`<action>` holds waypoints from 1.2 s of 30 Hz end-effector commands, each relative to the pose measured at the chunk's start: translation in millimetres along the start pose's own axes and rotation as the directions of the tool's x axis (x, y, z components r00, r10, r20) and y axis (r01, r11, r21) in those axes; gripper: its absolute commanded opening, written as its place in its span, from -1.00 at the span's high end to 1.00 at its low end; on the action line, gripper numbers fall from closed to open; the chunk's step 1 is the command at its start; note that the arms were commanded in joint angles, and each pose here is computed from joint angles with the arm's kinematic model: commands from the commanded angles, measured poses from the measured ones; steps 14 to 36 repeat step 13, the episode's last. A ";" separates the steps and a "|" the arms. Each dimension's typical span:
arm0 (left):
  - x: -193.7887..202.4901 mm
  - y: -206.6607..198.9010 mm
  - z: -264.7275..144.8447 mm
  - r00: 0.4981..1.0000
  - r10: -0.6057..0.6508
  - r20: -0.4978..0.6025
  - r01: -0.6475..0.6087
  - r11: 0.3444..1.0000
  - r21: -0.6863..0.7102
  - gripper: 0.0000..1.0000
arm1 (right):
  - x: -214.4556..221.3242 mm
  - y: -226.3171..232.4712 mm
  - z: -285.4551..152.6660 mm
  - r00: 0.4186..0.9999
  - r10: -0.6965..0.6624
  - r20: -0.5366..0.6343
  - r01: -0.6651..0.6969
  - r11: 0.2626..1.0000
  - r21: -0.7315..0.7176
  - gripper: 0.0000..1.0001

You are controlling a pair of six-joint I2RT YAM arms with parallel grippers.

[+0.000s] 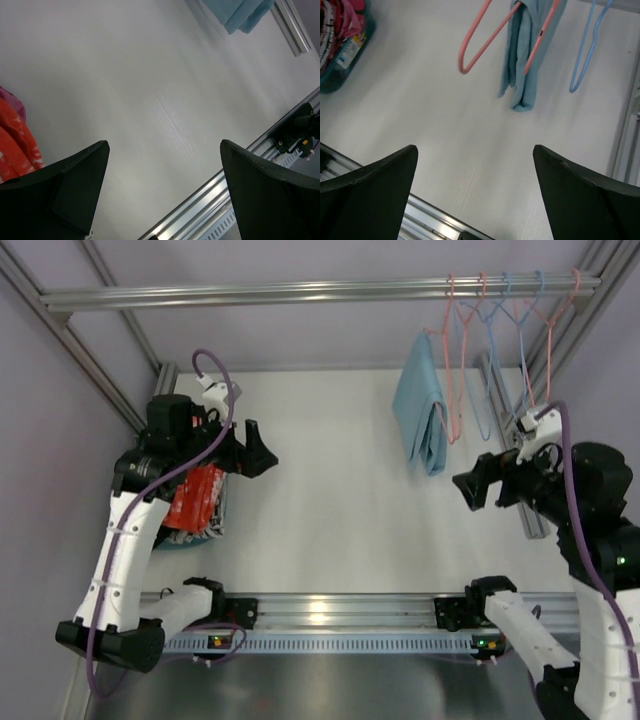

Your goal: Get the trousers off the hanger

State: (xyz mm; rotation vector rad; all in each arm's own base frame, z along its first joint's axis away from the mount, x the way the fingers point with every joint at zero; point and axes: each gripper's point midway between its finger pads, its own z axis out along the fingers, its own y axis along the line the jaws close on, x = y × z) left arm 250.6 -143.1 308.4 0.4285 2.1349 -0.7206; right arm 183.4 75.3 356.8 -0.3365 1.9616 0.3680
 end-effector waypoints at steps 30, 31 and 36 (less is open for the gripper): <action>35.2 14.2 -65.7 0.994 0.042 0.100 -0.022 0.981 -0.192 -0.98 | 56.0 32.2 -3.2 0.997 0.044 0.061 -0.034 0.985 -0.168 -0.99; 35.2 14.2 -65.7 0.994 0.042 0.100 -0.022 0.981 -0.192 -0.98 | 56.0 32.2 -3.2 0.997 0.044 0.061 -0.034 0.985 -0.168 -0.99; 35.2 14.2 -65.7 0.994 0.042 0.100 -0.022 0.981 -0.192 -0.98 | 56.0 32.2 -3.2 0.997 0.044 0.061 -0.034 0.985 -0.168 -0.99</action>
